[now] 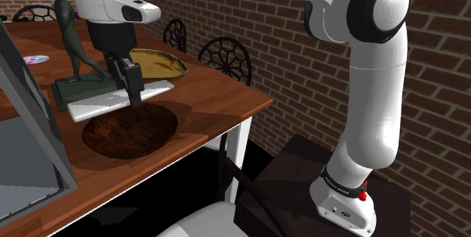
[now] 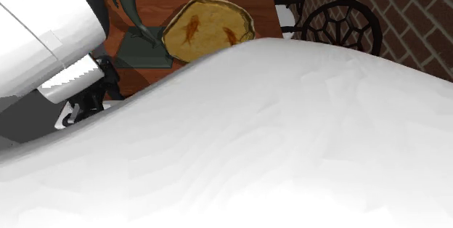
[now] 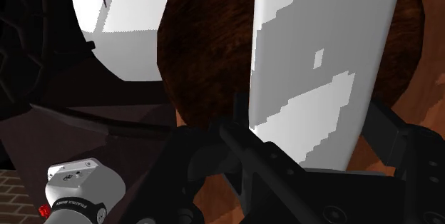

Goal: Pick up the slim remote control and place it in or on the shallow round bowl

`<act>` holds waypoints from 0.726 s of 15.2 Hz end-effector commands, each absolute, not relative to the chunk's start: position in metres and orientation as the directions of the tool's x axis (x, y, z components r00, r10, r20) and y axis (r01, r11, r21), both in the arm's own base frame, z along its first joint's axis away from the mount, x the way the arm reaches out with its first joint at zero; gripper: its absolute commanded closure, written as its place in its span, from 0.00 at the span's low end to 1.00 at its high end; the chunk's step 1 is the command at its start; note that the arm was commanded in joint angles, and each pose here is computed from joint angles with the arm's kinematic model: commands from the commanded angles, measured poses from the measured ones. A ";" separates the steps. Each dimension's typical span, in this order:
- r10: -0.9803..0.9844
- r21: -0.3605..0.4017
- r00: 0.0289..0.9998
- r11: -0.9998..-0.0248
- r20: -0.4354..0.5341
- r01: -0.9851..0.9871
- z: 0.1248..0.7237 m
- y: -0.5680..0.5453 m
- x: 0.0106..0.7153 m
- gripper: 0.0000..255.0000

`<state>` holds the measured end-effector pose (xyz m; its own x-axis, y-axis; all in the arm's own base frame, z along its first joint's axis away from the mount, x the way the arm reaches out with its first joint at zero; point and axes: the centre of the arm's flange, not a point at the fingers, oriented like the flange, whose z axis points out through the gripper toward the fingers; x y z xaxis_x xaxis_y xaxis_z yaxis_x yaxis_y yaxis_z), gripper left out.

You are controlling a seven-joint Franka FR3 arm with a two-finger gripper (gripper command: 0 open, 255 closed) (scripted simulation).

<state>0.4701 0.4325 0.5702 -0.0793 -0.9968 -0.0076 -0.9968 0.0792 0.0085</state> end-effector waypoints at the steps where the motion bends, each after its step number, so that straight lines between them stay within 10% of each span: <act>1: -0.997 0.008 -0.080 0.080 -0.008 -0.997 0.563 0.439 0.466 1.00; 11: -0.997 0.008 -0.080 0.080 -0.008 -0.997 0.511 0.439 0.466 1.00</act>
